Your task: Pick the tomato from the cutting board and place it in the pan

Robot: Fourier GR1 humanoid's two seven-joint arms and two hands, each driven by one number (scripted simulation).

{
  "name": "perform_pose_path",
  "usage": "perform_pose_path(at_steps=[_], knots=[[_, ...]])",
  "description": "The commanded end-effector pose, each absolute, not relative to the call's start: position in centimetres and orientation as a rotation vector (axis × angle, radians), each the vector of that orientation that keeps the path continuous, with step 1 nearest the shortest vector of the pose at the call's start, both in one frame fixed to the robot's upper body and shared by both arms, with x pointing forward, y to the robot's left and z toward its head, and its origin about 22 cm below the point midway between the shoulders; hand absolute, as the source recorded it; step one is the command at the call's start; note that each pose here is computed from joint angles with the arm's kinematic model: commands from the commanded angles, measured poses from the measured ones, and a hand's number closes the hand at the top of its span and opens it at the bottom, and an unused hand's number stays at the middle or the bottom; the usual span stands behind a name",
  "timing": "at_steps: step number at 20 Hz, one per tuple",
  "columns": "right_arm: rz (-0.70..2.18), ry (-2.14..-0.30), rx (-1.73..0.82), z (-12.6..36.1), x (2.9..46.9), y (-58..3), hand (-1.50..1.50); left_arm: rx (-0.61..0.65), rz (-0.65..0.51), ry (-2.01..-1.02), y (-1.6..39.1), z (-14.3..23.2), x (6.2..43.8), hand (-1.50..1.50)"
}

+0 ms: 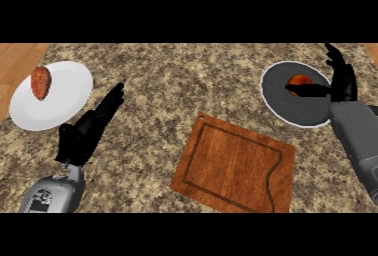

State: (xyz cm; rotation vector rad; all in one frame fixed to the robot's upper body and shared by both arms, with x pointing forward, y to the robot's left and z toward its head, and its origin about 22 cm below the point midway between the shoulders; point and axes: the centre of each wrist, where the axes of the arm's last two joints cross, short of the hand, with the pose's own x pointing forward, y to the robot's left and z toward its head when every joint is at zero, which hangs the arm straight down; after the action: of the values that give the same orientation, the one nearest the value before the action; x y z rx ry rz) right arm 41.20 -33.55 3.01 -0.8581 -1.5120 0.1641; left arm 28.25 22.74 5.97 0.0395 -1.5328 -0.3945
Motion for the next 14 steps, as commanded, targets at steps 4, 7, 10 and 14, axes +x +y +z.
perform_pose_path(at_steps=[4,7,10,14], knots=[[-0.065,-1.641,-0.618,4.1,40.3,-37.5,-1.5,0.063,-0.384,-1.543,23.4,6.7,28.8,0.0],[-0.061,-1.662,-0.538,1.3,37.4,-40.1,-1.5,0.056,-0.363,-1.537,23.4,5.6,28.0,0.0],[-0.041,-1.681,-0.492,-0.3,35.5,-41.5,-1.5,0.081,-0.374,-1.518,24.2,4.4,27.8,0.0],[-0.052,-1.805,-0.496,-1.8,33.7,-42.6,-1.5,0.06,-0.384,-1.516,23.9,5.4,27.8,0.0]])
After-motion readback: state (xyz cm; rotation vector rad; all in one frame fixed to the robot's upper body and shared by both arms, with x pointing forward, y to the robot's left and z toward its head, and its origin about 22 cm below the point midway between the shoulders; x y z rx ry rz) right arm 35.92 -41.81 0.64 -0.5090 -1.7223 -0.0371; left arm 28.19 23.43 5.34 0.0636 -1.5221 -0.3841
